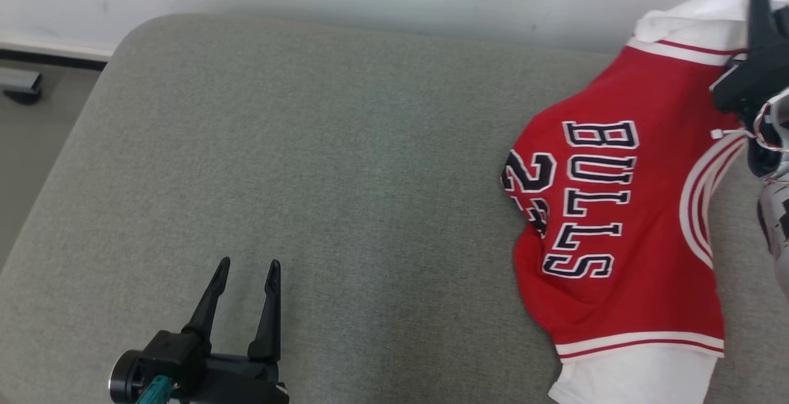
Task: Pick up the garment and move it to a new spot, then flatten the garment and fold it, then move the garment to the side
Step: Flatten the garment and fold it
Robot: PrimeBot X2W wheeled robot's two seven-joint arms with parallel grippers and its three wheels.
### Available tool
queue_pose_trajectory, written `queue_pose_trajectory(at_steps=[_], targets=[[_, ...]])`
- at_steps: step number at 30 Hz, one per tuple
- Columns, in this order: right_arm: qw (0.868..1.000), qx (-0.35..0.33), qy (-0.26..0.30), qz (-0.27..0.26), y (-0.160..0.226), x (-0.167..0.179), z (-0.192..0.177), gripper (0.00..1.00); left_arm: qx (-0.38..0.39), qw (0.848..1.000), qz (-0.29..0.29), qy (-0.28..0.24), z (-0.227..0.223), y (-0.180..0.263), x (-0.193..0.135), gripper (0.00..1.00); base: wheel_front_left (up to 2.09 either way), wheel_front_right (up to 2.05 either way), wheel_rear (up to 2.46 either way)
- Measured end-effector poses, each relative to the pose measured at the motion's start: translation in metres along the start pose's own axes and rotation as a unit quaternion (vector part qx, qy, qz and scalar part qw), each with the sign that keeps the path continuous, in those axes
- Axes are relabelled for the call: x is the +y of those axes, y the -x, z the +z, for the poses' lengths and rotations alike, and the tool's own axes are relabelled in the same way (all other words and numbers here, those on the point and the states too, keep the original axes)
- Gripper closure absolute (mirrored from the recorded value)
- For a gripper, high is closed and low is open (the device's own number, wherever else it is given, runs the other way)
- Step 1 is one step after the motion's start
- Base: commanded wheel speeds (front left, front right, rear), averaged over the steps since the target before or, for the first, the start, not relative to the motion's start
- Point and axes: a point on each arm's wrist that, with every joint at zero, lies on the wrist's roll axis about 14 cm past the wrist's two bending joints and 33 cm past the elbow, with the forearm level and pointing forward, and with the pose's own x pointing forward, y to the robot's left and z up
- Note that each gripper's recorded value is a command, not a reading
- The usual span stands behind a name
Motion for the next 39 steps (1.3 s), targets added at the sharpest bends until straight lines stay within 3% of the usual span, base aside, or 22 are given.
queue_pose_trajectory(at_steps=[4, 5, 6, 15, 25, 39], targets=[[0.999, 0.031, 0.015, -0.014, -0.010, -0.007, -0.024, 1.00, 0.008, 1.000, 0.011, 0.000, -0.005, 0.002, 0.007, 0.00, 0.00, 0.00, 0.00], [0.999, 0.034, 0.022, -0.013, -0.012, -0.006, -0.028, 0.21, 0.010, 1.000, 0.013, -0.001, -0.005, 0.002, 0.008, 0.00, 0.00, 0.00, 0.00], [0.999, 0.038, 0.028, -0.011, -0.014, -0.004, -0.032, 0.00, 0.010, 1.000, 0.015, -0.002, -0.005, 0.002, 0.009, 0.00, 0.00, 0.00, 0.00], [0.998, 0.006, 0.056, 0.021, -0.008, 0.019, -0.020, 0.00, 0.007, 1.000, 0.025, -0.003, -0.003, 0.004, 0.018, 0.00, 0.00, 0.00, 0.00], [0.997, -0.007, 0.056, 0.050, 0.054, 0.026, -0.020, 0.00, -0.008, 1.000, 0.017, -0.007, 0.006, 0.014, 0.015, 0.00, 0.00, 0.00, 0.00], [0.998, 0.057, 0.010, -0.026, 0.168, -0.025, -0.079, 0.00, -0.021, 1.000, -0.006, -0.008, 0.012, 0.016, 0.001, 0.00, 0.00, 0.00, 0.00]])
